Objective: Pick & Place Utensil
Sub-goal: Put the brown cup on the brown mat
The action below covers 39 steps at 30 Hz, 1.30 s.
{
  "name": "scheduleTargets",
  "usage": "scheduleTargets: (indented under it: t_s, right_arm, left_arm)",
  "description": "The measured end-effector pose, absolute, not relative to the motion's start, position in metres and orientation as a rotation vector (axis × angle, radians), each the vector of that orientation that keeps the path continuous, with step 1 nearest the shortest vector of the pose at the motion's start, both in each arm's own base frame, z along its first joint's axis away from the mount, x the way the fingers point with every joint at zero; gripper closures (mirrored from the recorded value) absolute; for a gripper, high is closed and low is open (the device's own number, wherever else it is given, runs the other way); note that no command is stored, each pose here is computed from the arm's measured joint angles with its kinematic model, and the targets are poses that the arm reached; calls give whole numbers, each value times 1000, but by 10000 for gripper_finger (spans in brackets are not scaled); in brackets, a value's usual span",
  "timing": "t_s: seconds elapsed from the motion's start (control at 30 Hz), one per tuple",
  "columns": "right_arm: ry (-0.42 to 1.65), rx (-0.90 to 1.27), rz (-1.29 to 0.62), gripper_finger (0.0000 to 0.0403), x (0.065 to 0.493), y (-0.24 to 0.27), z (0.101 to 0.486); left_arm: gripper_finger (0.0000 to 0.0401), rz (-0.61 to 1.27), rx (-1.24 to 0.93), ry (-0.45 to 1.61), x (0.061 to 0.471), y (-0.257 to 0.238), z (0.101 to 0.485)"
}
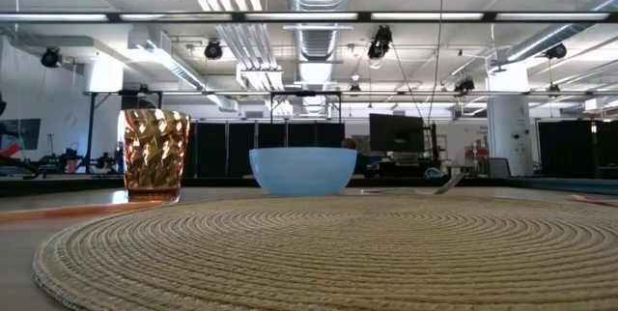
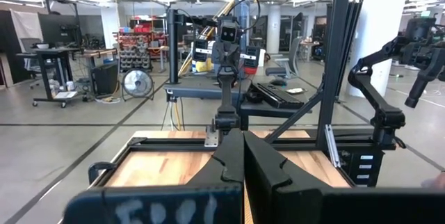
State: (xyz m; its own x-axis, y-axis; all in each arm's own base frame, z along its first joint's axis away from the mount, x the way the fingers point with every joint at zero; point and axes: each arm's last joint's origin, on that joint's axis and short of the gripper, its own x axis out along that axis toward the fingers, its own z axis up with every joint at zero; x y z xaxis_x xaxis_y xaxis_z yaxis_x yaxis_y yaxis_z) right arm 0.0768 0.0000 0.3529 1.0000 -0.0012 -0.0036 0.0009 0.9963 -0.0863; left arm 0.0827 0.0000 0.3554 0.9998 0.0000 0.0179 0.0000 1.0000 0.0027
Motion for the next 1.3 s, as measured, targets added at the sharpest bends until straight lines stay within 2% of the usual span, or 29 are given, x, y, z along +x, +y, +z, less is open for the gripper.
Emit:
scheduleTargets:
  t_s: [0.3, 0.63, 0.8, 1.0, 1.3]
  right_arm:
    - [3, -86, -1, 369, 77, 0, 353]
    - [4, -86, -1, 369, 77, 0, 353]
    - [3, -86, -1, 369, 77, 0, 353]
    - [4, -86, -1, 369, 77, 0, 353]
    - [3, -87, -1, 369, 77, 0, 353]
  left_arm:
    - [389, 47, 60, 17, 111, 1, 354]
    - [257, 395, 110, 87, 128, 11, 349]
    - [215, 432, 87, 85, 127, 12, 349]
    - [204, 517, -19, 170, 123, 19, 356]
    - [204, 662, -124, 478, 112, 31, 365]
